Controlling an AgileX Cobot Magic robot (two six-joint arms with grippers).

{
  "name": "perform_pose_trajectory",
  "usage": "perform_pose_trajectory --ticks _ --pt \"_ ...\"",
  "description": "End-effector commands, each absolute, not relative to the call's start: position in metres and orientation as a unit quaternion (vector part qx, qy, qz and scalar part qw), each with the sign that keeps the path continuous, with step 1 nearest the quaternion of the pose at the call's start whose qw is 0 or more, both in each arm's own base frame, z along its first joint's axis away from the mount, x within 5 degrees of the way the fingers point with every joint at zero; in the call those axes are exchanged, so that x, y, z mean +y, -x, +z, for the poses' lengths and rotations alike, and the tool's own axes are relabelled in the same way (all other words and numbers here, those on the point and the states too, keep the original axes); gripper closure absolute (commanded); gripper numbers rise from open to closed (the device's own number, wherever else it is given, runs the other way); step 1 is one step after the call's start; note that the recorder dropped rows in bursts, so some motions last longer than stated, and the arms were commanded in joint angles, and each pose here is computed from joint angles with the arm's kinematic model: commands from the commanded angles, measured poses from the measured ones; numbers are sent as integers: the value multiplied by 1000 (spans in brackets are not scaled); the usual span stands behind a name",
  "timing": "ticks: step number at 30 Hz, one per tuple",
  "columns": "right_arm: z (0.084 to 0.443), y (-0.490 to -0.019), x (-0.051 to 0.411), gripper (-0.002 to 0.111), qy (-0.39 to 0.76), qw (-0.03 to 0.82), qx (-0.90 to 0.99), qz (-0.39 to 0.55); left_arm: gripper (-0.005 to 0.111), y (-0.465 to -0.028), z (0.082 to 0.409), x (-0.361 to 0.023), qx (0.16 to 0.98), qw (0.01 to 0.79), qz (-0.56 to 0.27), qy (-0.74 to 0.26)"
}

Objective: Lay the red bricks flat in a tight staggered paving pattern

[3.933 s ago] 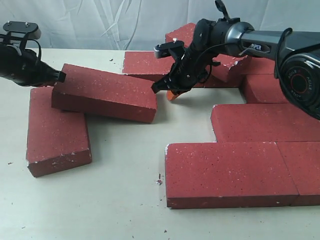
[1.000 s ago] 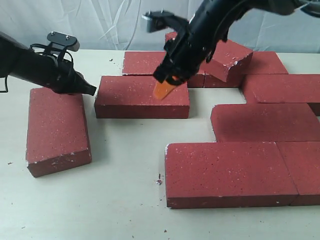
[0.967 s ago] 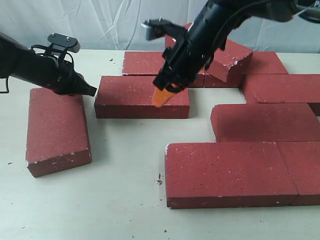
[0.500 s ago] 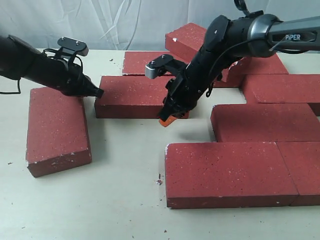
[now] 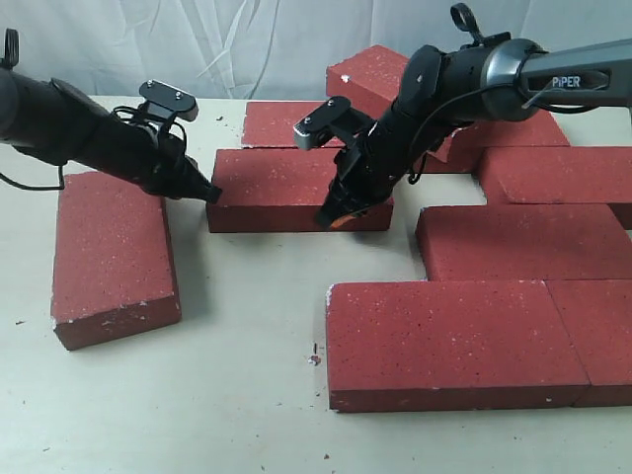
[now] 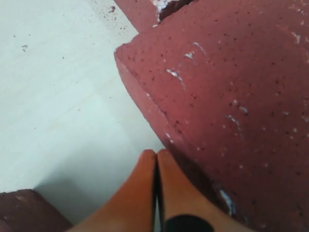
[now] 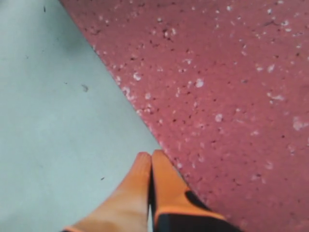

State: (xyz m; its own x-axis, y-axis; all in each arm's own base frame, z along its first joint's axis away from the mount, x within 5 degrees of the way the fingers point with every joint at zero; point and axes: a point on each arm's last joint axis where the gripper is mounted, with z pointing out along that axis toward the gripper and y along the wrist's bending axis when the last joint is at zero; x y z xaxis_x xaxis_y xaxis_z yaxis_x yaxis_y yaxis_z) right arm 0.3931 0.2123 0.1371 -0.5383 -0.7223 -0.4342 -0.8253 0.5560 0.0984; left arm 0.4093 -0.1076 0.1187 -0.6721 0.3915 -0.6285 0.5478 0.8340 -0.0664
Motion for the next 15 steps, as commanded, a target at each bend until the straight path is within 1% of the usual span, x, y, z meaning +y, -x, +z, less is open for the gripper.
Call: perform_pose_trajectory --ticks 1,5,9,15 --pt "137 -397 211 109 429 195 871 139 107 -412 120 -109 906 320 -121 -248" --pt "138 -400 211 109 417 206 875 137 107 -412 121 -109 908 321 -126 -239" --pt "139 -395 211 109 424 182 875 145 107 -412 121 -109 908 321 -126 -239" --pt "162 -386 210 109 435 172 870 158 107 -412 121 -109 908 321 -126 -239"
